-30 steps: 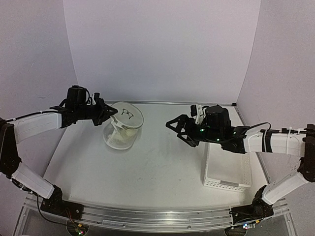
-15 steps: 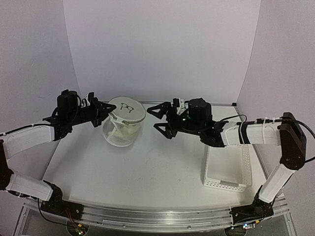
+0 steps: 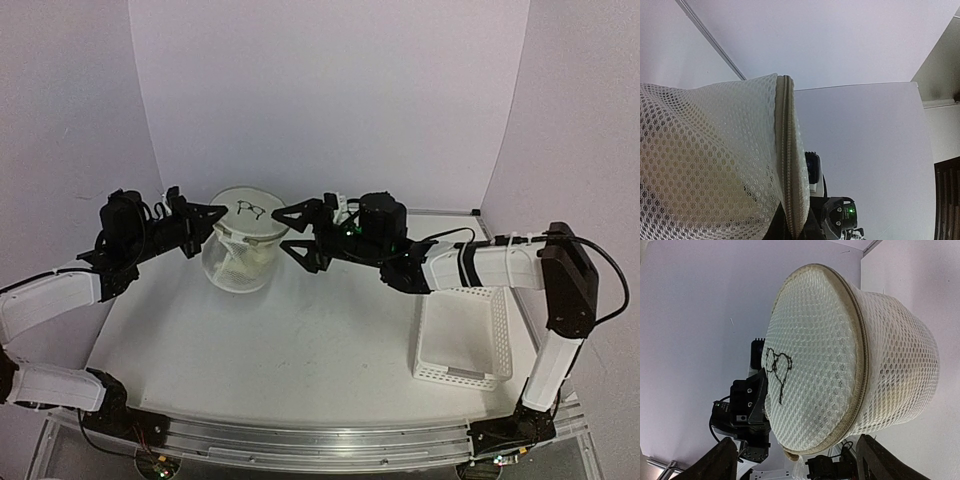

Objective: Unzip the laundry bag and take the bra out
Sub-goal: Pass from the left arm to the right

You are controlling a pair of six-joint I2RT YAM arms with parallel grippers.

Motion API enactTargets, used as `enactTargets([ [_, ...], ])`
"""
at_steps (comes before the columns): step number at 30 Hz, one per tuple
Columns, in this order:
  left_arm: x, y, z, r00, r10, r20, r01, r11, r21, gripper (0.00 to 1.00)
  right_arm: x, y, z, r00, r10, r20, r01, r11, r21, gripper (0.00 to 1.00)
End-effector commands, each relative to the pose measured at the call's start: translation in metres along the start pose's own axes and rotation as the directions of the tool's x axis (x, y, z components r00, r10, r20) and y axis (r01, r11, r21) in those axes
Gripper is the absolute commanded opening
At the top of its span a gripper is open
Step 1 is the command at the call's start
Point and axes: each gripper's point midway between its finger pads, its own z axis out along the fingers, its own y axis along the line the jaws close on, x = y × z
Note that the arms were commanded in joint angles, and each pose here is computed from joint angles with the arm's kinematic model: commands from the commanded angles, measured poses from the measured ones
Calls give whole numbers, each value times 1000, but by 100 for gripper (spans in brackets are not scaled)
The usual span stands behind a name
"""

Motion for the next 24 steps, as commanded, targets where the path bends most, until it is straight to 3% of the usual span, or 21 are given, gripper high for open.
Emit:
enactTargets([
  [1,-4,-42,-10,999,29,43,-35,988,149,0,3,30,12,1000,9,-16,-10,996,-94,80],
  [6,-1,-46,-9,999,18,36,-24,986,167,0,3,30,20,1000,21,-18,-23,995,-100,75],
  [14,4,-46,-11,1000,7,26,-11,983,181,0,-1,33,22,1000,24,-6,-24,994,-107,54],
  [16,4,-45,-12,1000,3,26,-8,983,181,0,-1,34,21,1000,20,-2,-21,994,-109,44],
  [22,10,-39,-11,1000,6,2,-6,985,174,0,-1,43,17,1000,-6,2,6,992,-122,0],
  [24,12,-34,-11,1000,1,-2,-1,986,165,0,-1,44,14,1000,-16,7,16,992,-123,0],
])
